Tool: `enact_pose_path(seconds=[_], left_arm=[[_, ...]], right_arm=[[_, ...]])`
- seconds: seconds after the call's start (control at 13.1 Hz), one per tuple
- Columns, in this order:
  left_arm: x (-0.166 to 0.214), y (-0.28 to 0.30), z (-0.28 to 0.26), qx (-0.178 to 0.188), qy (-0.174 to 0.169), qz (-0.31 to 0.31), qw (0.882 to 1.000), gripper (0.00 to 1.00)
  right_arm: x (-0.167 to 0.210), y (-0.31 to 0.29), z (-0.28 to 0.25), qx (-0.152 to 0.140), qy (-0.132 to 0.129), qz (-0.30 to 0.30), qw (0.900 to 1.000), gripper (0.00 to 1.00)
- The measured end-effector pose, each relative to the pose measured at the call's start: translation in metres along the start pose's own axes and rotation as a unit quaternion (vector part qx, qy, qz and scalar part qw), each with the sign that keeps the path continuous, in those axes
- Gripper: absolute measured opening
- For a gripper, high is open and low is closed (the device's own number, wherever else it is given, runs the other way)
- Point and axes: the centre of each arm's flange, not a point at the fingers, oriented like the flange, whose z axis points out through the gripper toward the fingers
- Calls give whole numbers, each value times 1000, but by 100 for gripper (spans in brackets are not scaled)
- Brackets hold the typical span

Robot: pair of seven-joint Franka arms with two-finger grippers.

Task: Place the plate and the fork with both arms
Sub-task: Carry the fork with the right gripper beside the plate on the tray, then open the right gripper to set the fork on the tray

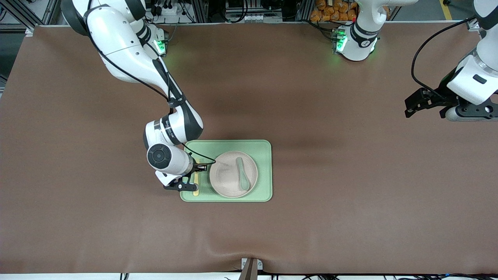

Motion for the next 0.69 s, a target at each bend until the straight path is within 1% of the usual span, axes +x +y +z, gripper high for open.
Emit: enact_pose_path(seconds=[0.15, 0.3, 0.38, 0.46, 0.53, 0.69], left_arm=[[0, 0, 0, 0, 0, 0, 1000, 100], [0, 0, 0, 0, 0, 0, 1000, 100], [0, 0, 0, 0, 0, 0, 1000, 100], [0, 0, 0, 0, 0, 0, 1000, 100], [0, 0, 0, 0, 0, 0, 1000, 100], [0, 0, 0, 0, 0, 0, 1000, 100]], right_arm=[[-3, 1, 7, 2, 7, 0, 1000, 27], [-3, 1, 7, 3, 8, 0, 1000, 27], [-3, 1, 7, 4, 9, 0, 1000, 34], [-3, 0, 7, 4, 11, 0, 1000, 45], [-2, 2, 5, 5, 13, 1, 1000, 54], [2, 5, -10, 8, 22, 4, 1000, 74]])
